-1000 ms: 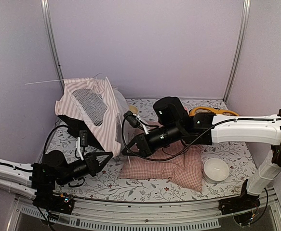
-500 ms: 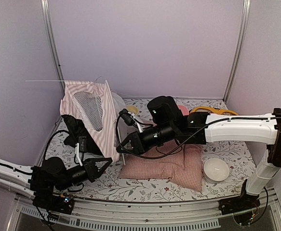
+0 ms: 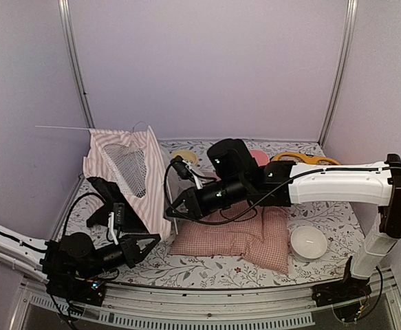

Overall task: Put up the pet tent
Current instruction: Insert the tent pole into the pole socket of the pet tent.

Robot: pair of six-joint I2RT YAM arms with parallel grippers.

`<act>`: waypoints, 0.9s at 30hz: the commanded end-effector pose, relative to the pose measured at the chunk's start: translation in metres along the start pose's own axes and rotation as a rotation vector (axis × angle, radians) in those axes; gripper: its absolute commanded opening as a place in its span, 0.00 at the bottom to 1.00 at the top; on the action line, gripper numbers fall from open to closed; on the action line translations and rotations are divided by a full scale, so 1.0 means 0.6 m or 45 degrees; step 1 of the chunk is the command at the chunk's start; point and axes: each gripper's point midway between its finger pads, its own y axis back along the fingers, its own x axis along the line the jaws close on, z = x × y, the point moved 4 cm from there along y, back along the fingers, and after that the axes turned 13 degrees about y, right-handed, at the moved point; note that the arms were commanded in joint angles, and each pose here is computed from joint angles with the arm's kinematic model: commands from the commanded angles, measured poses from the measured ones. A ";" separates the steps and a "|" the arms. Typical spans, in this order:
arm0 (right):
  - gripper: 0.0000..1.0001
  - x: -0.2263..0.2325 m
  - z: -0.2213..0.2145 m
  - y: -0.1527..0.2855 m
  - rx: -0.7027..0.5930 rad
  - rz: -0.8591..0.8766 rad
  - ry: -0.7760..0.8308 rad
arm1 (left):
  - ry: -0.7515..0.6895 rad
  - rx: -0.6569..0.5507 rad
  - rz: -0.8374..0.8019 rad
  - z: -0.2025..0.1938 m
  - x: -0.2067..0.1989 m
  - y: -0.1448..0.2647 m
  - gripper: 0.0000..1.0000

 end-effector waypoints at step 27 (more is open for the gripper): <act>0.00 -0.052 0.200 0.053 -0.667 -0.270 0.041 | -0.177 0.613 0.063 -0.164 0.064 0.037 0.00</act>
